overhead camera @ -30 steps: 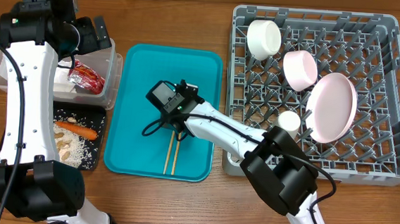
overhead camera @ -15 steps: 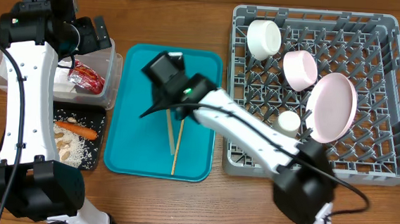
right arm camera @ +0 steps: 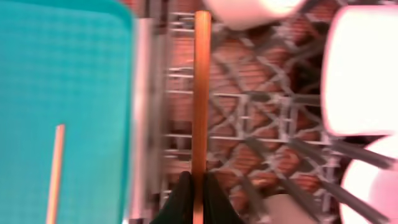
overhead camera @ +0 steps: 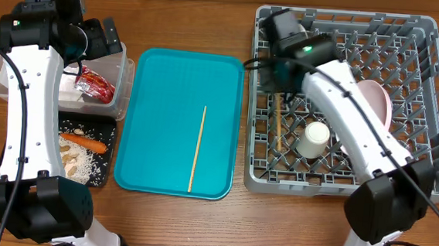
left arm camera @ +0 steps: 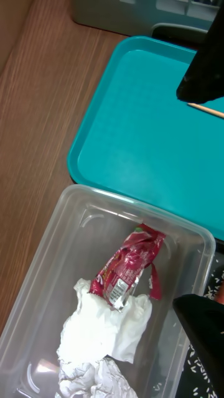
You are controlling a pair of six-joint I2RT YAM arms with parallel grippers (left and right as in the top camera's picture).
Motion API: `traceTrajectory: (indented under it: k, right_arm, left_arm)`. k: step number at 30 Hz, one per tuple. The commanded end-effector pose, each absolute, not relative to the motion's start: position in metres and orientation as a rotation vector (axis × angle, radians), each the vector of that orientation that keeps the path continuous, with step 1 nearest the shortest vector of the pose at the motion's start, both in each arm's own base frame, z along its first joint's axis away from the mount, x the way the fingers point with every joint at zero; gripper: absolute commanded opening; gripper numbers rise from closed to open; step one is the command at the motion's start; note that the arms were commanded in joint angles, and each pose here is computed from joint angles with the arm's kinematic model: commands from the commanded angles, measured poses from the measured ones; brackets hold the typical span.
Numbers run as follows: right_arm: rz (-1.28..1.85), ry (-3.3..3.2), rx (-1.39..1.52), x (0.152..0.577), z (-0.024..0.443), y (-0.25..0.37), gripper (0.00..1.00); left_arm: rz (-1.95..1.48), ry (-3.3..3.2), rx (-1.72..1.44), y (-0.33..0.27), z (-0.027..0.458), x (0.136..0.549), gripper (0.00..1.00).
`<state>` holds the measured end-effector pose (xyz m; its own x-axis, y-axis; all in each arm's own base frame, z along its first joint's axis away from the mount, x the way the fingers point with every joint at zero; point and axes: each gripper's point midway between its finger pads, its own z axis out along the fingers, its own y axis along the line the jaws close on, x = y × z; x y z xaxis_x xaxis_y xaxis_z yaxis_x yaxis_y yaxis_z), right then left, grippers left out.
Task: Sort waste into correct bins and load items into the dishwasher
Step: 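Carry the chopstick with the right gripper and drop it into the rack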
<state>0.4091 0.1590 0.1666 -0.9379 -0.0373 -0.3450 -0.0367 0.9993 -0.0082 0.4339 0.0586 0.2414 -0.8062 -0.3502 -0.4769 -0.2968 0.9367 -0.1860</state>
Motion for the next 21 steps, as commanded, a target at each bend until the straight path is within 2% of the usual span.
traceTrajectory:
  k: [1,10,18,21]
  right_arm:
    - [-0.015,2.786,-0.053,0.409,0.170,0.142,0.04]
    - [-0.053,2.820,-0.098,0.407,0.145,0.130,0.04]
    - [-0.053,2.819,-0.088,0.409,0.141,0.128,0.04]
    - [-0.053,2.820,-0.088,0.409,0.141,0.128,0.08]
  left_arm:
    - [-0.132,2.527,-0.460,0.059,0.257,0.434,1.00]
    - [-0.132,2.527,-0.460,0.059,0.257,0.434,1.00]
    - [-0.132,2.527,-0.460,0.059,0.257,0.434,1.00]
    - [-0.132,2.527,-0.460,0.059,0.257,0.434,1.00]
